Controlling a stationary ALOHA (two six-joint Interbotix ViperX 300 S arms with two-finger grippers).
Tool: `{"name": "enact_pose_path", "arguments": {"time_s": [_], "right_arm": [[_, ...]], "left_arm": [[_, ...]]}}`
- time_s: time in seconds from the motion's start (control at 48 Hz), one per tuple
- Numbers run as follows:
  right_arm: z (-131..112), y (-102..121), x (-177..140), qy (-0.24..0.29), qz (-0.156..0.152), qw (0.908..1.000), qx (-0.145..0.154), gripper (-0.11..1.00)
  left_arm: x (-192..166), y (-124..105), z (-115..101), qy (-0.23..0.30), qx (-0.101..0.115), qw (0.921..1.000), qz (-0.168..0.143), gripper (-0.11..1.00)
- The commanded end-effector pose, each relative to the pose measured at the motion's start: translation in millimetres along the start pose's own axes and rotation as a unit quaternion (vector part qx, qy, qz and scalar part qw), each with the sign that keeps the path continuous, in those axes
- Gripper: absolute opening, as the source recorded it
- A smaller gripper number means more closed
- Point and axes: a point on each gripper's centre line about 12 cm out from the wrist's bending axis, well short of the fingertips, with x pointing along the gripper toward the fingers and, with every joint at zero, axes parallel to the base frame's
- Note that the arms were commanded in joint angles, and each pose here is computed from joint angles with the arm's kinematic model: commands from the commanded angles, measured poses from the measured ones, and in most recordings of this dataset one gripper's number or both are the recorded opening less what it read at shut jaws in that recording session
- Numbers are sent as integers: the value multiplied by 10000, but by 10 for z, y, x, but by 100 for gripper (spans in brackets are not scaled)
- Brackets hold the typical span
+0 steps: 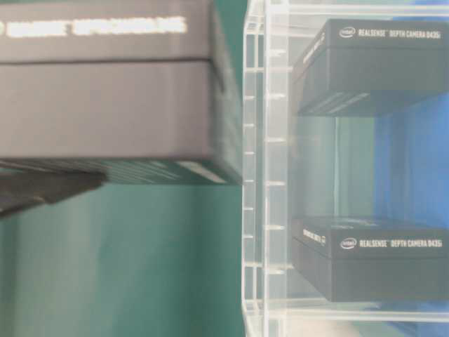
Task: Take the box out of the case with the right arm.
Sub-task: 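Carry the box toward the front and lower it onto the table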
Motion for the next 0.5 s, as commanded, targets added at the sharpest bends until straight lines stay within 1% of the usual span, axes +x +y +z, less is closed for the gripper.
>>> {"name": "enact_pose_path", "arguments": {"time_s": [0.0, 0.083, 0.229, 0.479], "right_arm": [[5, -26, -80, 18, 93, 10000, 4, 66], [-18, -9, 35, -12, -33, 10000, -12, 66], [-77, 35, 236, -10, -19, 10000, -61, 66], [-202, 39, 687, 64, -12, 9999, 112, 66]], "left_arm": [[-74, -6, 48, -135, -16, 9999, -29, 2], [-74, -6, 48, -135, -16, 9999, -29, 2], [-69, -5, 46, -128, -16, 9999, -27, 2], [-74, -4, 49, -138, -8, 9999, -22, 2]]}}
